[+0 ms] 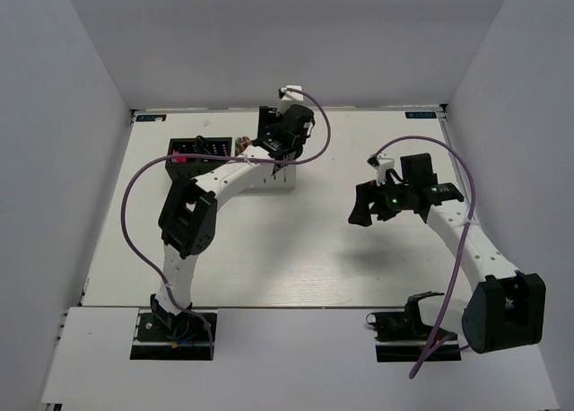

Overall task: Sort the stationery into containers
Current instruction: Place the pen in the storage box, then reset both arms

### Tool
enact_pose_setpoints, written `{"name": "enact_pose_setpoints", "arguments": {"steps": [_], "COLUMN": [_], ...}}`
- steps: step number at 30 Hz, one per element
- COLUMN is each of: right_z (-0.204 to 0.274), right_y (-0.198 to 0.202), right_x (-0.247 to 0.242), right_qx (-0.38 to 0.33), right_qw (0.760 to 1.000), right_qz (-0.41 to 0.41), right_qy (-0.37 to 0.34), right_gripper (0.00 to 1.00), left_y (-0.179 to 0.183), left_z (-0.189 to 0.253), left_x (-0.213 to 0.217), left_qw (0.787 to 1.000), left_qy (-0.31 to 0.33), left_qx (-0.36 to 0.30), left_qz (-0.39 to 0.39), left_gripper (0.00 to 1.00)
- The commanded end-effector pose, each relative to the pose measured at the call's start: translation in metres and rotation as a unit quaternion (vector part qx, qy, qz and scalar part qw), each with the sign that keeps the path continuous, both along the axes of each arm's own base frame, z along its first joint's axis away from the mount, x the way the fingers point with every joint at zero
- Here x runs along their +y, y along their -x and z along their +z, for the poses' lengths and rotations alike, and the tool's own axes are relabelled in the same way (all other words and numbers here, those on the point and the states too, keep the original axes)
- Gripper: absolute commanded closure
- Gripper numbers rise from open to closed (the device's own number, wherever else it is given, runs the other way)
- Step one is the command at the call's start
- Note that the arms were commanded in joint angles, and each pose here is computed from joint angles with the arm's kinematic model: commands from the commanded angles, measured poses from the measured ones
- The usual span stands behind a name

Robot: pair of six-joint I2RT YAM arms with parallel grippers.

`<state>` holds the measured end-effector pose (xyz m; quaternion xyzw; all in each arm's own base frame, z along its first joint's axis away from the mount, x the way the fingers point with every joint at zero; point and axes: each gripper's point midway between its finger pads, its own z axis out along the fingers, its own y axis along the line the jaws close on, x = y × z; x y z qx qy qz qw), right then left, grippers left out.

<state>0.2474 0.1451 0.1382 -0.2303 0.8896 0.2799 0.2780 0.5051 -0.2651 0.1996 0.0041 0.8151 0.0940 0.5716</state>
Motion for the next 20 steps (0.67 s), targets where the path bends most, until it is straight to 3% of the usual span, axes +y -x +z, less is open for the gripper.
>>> {"name": "enact_pose_setpoints", "arguments": {"steps": [1,5,6,7,9,10,11,12,13,14,15,16,17,18,20], "right_z": [0.008,0.009,0.01,0.011,0.012,0.014,0.018,0.018,0.02,0.021,0.023,0.022,0.022,0.024,0.032], "right_y": [-0.005,-0.004,-0.006,-0.007,-0.012,-0.017,-0.019,-0.027,-0.03,-0.031,-0.034,-0.033,-0.033,-0.034,-0.033], "right_x": [0.003,0.002,0.001,0.001,-0.003,-0.004,-0.005,-0.014,-0.016,-0.019,-0.02,-0.021,-0.02,-0.02,-0.017], "right_qx": [-0.016,-0.021,-0.025,-0.029,-0.035,-0.043,-0.034,-0.036,-0.04,-0.048,-0.061,-0.073,-0.075,-0.08,-0.082], "right_qw": [1.0,1.0,1.0,1.0,0.999,0.999,0.998,0.994,0.993,0.992,0.99,0.99,0.99,0.989,0.989], "right_qz": [0.006,0.007,0.005,0.004,-0.015,-0.027,-0.058,-0.103,-0.114,-0.12,-0.123,-0.119,-0.119,-0.123,-0.121], "right_qy": [-0.009,-0.008,-0.009,-0.008,0.0,0.0,-0.008,0.006,0.006,0.013,0.012,0.013,0.011,0.009,-0.001], "right_gripper": [0.1,0.1,0.1,0.1,0.1,0.1,0.1,0.1,0.1,0.1,0.1,0.1,0.1,0.1,0.1], "left_y": [0.014,0.06,0.07,0.092,0.135,0.155,0.173,0.207,0.226,0.245,0.268,0.282,0.29,0.3,0.321], "left_z": [0.066,0.115,0.121,0.142,0.133,0.15,0.114,0.13,0.113,0.05,0.072,0.037,0.013,0.02,0.0], "left_x": [0.004,-0.023,-0.026,-0.032,-0.03,-0.02,-0.016,0.006,0.01,0.028,0.049,0.069,0.089,0.105,0.149], "left_qw": [0.998,0.99,0.989,0.985,0.983,0.979,0.979,0.97,0.963,0.964,0.958,0.961,0.967,0.968,0.976], "left_qy": [0.049,0.084,0.079,0.089,0.08,0.101,0.117,0.142,0.143,0.117,0.152,0.133,0.111,0.136,0.12], "left_qx": [-0.041,-0.058,-0.06,-0.07,-0.032,-0.035,0.01,0.022,0.055,0.118,0.091,0.126,0.142,0.126,0.121], "left_qz": [-0.018,-0.095,-0.107,-0.133,-0.16,-0.174,-0.168,-0.197,-0.22,-0.208,-0.225,-0.206,-0.182,-0.171,-0.138], "left_gripper": [0.04,0.03,0.06,0.24,0.71,0.92,1.0,1.0,1.0,0.58,0.25,0.02,0.0,0.0,0.0]}}
